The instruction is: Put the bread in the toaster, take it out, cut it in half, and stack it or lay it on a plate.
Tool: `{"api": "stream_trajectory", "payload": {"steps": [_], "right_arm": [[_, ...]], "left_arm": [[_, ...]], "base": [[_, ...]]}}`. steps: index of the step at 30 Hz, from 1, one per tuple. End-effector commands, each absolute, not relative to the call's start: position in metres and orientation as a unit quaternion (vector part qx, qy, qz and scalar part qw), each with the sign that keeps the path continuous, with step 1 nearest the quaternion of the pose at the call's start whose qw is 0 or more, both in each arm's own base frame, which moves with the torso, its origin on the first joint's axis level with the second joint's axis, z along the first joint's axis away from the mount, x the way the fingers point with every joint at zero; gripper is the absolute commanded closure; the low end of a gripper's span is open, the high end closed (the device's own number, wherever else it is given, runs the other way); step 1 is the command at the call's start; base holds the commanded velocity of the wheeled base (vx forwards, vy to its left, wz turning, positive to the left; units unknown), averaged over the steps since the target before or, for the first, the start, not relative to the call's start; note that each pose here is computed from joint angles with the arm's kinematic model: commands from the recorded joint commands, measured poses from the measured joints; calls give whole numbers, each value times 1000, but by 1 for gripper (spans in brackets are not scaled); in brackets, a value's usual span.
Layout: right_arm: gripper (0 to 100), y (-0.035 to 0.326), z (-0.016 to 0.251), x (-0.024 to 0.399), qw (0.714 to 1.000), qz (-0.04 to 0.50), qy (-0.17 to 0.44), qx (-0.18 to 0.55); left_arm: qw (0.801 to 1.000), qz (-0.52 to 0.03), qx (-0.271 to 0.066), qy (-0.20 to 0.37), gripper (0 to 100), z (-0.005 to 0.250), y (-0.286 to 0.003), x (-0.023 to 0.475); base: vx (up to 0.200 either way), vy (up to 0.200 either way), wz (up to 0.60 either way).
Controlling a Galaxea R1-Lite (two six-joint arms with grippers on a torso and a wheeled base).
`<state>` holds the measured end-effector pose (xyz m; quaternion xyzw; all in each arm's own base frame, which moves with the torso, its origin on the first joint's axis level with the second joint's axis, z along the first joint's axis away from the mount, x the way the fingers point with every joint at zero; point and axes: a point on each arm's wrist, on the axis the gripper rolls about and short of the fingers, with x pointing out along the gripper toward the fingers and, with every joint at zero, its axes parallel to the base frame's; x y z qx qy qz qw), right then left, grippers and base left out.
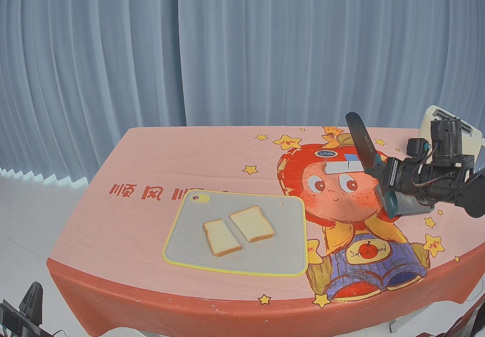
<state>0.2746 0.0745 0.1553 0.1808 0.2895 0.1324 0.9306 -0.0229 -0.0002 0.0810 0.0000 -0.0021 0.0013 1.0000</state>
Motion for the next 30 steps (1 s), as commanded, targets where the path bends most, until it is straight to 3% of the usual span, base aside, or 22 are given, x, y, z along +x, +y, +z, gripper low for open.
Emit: {"api": "stream_trajectory", "payload": {"steps": [1, 30], "right_arm": [[100, 74, 150, 278, 929, 129, 298, 180], [100, 72, 129, 290, 921, 113, 328, 176]], "left_arm": [[1000, 2, 0, 4, 100, 76, 0, -22], [1000, 2, 0, 4, 100, 76, 0, -22]], "base": [[0, 0, 0], [0, 0, 0]]}}
